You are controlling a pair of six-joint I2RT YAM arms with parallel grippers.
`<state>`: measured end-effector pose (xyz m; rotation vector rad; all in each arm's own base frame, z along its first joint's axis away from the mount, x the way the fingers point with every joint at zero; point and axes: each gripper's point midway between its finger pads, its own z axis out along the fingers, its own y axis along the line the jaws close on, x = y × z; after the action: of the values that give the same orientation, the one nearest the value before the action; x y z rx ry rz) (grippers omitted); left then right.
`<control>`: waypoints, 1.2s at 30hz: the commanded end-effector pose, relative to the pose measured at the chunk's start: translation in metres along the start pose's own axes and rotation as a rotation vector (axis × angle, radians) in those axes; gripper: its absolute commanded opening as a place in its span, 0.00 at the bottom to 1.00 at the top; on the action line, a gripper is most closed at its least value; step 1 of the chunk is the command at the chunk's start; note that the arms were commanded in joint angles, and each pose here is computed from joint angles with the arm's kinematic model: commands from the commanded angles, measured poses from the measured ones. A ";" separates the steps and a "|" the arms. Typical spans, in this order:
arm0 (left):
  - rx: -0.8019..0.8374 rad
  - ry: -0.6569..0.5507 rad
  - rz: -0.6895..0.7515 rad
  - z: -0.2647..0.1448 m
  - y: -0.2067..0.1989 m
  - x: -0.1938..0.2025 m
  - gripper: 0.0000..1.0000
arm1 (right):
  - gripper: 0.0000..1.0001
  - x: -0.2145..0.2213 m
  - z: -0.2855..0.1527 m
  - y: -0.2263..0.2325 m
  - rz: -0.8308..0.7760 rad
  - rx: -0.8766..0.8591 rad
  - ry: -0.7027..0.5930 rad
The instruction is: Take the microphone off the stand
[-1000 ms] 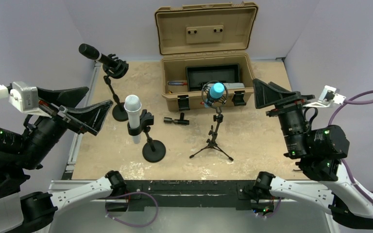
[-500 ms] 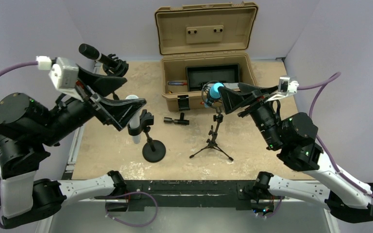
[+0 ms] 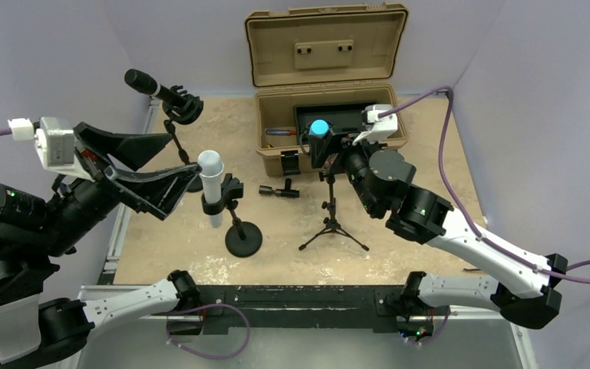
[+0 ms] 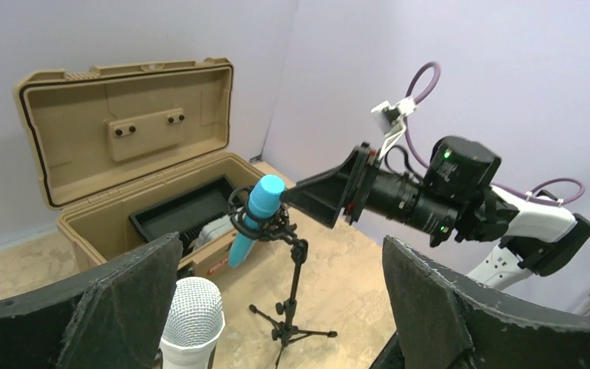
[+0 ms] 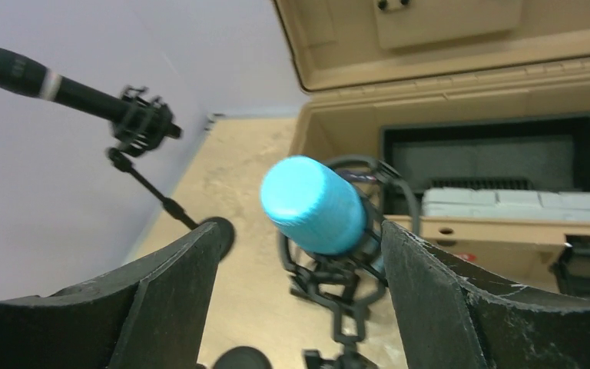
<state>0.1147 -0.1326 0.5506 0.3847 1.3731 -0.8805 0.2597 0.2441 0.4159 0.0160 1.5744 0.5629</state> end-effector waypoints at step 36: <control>0.025 0.030 -0.048 0.022 -0.008 0.011 1.00 | 0.66 0.015 0.007 -0.030 -0.142 0.126 -0.049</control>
<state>0.1220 -0.1467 0.5418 0.3823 1.4139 -0.8994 0.2755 0.2280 0.3809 0.0061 1.5854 0.3417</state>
